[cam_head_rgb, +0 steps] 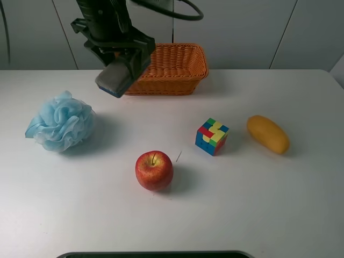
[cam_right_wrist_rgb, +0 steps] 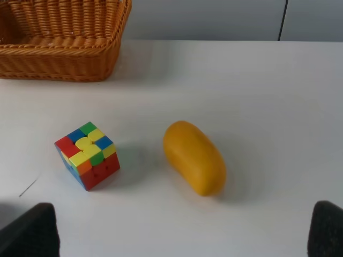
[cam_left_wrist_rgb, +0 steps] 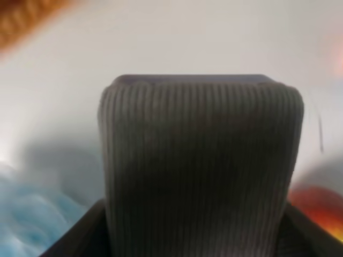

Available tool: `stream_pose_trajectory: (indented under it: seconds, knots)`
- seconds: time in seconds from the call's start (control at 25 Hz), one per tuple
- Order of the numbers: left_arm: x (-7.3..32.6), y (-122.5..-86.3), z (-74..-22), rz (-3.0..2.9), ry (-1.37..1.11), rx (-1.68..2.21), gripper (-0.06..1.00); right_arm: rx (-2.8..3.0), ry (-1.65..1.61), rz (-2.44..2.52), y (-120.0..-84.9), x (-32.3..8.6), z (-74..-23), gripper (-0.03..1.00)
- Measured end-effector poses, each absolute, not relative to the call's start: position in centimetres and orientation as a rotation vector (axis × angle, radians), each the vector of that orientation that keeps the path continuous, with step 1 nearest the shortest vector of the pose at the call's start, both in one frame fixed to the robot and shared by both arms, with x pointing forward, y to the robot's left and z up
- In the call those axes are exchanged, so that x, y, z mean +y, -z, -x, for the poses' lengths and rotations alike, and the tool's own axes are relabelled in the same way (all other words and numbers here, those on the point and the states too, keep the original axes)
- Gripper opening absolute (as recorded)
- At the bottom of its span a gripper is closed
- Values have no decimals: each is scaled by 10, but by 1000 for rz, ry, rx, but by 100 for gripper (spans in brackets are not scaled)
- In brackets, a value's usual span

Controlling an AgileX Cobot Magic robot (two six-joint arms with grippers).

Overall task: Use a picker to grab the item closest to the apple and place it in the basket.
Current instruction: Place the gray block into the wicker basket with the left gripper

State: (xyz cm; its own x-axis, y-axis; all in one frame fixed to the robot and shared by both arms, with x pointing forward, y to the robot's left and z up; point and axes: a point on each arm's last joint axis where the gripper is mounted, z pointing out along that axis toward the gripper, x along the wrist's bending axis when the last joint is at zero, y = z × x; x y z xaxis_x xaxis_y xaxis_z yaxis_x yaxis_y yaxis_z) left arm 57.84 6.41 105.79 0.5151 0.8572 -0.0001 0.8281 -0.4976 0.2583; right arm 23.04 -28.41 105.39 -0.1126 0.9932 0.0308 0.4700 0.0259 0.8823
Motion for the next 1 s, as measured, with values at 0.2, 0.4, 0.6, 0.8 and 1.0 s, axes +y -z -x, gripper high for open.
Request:
stream_pose_trajectory:
  seconds: [0.2,0.4,0.6,0.8,1.0]
  knots:
    - [61,-1062,-612,-2485,-268,1409,53,1656,-1026,-1507,-1054,-284,-230,70]
    - [65,-1056,-651,-2418,-334,1438,53,1656,-1026,-1507,-1054,-284,-230,70]
    - [68,-1045,-684,-2330,-394,1445,53,1656,-1026,-1507,-1054,-284,-230,70]
    - [67,-1018,-712,-2230,-471,1404,53,1656,-1026,-1507,-1054,-284,-230,70]
    - [58,-1002,-726,-2133,-515,1339,53,1656,-1026,-1507,-1054,-284,-230,70]
